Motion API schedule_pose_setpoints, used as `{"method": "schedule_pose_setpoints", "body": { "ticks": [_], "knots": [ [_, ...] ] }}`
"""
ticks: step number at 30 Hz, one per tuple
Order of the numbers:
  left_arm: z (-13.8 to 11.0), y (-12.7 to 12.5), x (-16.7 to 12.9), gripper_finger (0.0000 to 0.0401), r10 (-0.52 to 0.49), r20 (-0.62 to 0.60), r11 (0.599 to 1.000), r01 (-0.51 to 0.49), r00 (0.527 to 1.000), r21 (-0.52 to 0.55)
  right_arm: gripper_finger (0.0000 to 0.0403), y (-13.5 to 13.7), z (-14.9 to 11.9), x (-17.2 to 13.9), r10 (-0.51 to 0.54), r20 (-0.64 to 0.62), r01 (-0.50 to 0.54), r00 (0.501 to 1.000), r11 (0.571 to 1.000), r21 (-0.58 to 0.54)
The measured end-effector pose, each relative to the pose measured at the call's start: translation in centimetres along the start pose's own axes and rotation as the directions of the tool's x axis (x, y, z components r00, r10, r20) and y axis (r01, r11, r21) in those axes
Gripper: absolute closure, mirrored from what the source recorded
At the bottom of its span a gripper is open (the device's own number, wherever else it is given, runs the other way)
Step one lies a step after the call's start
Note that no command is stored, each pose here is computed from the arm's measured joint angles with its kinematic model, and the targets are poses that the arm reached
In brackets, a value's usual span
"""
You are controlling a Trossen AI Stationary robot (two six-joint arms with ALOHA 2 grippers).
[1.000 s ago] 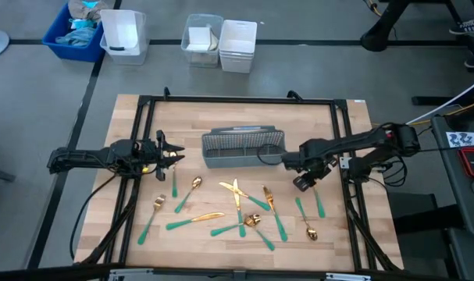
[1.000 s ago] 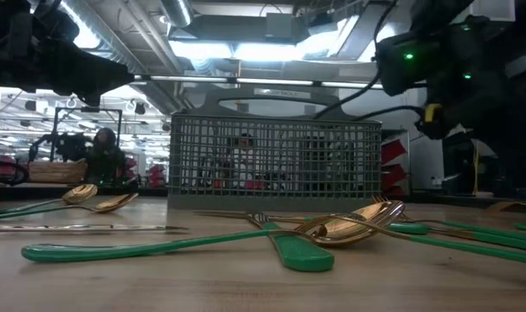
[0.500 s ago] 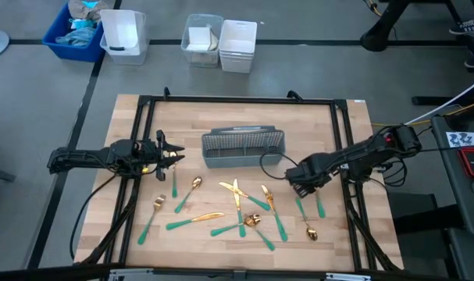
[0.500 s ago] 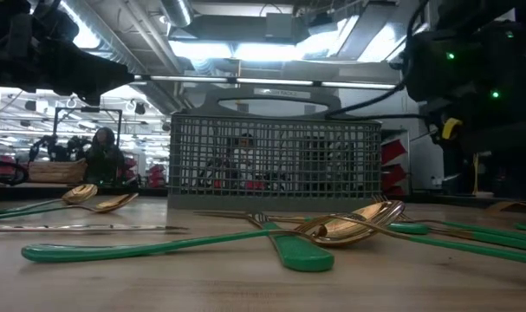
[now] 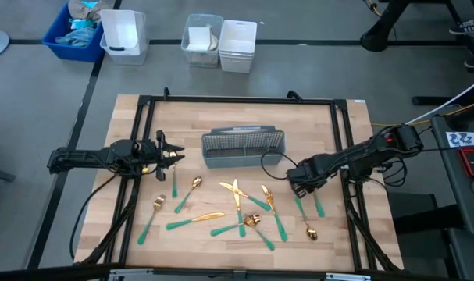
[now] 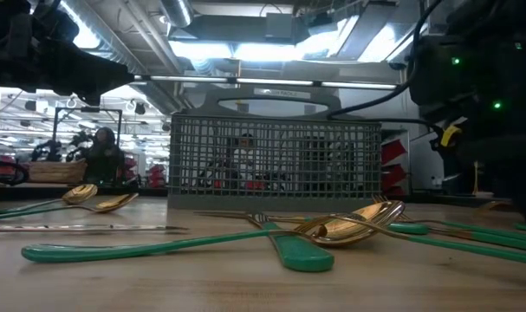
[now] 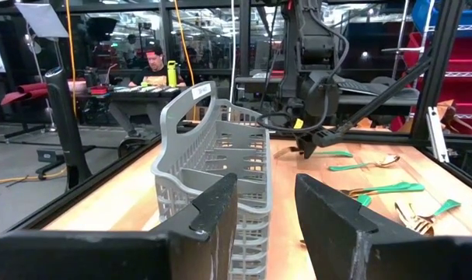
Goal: Sort silverware
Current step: Put the green fork in the gray silverware basket
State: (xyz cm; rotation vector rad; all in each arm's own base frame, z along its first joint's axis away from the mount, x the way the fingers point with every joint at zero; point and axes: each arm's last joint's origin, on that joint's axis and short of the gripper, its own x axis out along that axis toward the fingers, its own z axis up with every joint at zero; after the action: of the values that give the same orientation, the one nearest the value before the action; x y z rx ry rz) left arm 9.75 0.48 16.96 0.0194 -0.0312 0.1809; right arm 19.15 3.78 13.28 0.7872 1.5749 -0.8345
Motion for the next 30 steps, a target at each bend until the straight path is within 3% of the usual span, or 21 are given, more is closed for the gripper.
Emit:
{"method": "schedule_pose_setpoints", "body": {
  "ticks": [4, 9, 12, 22, 30],
  "knots": [
    [0.0, 0.0, 0.0, 0.0278, 0.000, 0.000, 1.000, 0.000, 1.000, 0.000, 0.0389, 0.1, 0.0, 0.0, 0.007, 0.008, -0.007, 1.000, 1.000, -0.002],
    [0.0, 0.0, 0.0, 0.0278, 0.000, 0.000, 1.000, 0.000, 1.000, 0.000, 0.0378, 0.4, 0.1, -0.5, 0.014, 0.014, -0.014, 1.000, 1.000, -0.001],
    [0.0, 0.0, 0.0, 0.0278, 0.000, 0.000, 1.000, 0.000, 1.000, 0.000, 0.0391, 0.9, 0.4, -1.6, 0.030, 0.060, -0.029, 0.998, 0.999, -0.029],
    [0.0, 0.0, 0.0, 0.0278, 0.000, 0.000, 1.000, 0.000, 1.000, 0.000, 0.0396, 3.4, 0.9, -8.4, 0.168, 0.143, -0.150, 0.975, 0.980, -0.131],
    [0.0, 0.0, 0.0, 0.0278, 0.000, 0.000, 1.000, 0.000, 1.000, 0.000, 0.0395, 5.6, 1.5, -15.9, 0.366, 0.340, -0.249, 0.866, 0.907, -0.341]
  ]
}}
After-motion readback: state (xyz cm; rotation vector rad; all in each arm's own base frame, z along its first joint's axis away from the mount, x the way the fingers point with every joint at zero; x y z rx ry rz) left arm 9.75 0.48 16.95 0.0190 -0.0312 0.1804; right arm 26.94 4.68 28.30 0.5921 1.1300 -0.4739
